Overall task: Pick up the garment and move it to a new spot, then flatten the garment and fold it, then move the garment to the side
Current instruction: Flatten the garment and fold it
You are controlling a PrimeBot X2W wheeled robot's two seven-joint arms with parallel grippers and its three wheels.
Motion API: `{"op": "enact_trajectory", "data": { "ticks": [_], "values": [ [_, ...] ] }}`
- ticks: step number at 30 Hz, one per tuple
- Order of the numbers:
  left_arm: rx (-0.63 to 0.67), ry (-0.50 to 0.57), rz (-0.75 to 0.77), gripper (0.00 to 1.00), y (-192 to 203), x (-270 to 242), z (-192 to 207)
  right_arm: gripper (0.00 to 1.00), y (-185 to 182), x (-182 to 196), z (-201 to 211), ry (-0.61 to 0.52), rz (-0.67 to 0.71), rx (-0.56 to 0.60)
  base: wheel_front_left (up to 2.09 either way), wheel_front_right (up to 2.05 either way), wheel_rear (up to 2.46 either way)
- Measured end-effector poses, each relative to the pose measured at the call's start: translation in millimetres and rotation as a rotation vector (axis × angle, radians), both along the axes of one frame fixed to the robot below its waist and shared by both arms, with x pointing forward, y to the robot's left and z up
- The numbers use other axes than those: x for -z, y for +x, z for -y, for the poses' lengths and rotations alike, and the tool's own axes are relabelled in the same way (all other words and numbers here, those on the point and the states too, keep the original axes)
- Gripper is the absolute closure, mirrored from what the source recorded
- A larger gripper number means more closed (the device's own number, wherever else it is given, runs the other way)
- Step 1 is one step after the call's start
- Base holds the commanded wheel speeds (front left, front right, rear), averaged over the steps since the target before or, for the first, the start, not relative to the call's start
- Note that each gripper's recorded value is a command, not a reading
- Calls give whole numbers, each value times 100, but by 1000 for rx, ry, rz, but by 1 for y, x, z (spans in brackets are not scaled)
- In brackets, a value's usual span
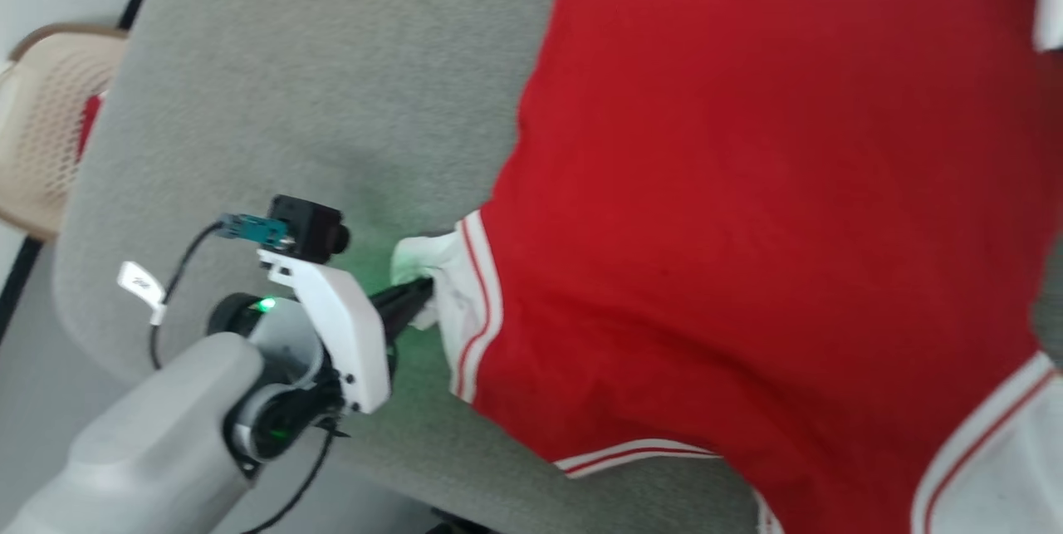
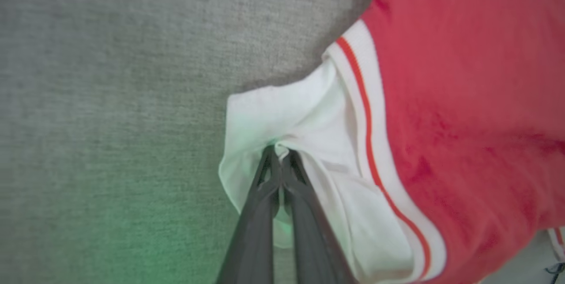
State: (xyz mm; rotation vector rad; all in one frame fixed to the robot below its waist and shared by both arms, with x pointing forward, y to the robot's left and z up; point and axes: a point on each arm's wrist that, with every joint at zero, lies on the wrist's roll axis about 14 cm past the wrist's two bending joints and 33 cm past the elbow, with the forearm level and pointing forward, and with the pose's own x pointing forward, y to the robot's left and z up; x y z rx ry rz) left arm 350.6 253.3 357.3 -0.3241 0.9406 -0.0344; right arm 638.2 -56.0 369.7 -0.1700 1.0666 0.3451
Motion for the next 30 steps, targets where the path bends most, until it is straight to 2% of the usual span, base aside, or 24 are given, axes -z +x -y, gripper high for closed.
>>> {"op": "enact_trajectory", "data": {
  "ticks": [5,8,15,18,19,21,22,26,30],
  "values": [
    [15,33,24,100,12,-5,-8,100,-18,-17,2,23,70,-78,0,0,0],
    [31,54,37,100,19,-7,-9,100,-37,-26,16,39,98,-110,0,0,0],
    [82,66,80,100,36,-19,-1,100,-101,-46,59,78,101,-137,0,0,0],
    [111,61,101,100,41,-25,8,100,-140,-48,72,104,66,-128,0,0,0],
    [111,61,101,100,41,-25,8,100,-140,-48,72,104,66,-128,0,0,0],
    [137,51,109,100,42,-29,18,100,-180,-49,86,116,28,-108,0,0,0],
    [137,51,109,100,42,-29,18,100,-180,-49,86,116,28,-108,0,0,0],
    [165,43,132,100,48,-37,28,100,-231,-43,97,147,-31,-48,0,0,0],
    [173,38,132,100,49,-37,31,100,-264,-28,99,179,-84,30,0,0,0]
  ]
}}
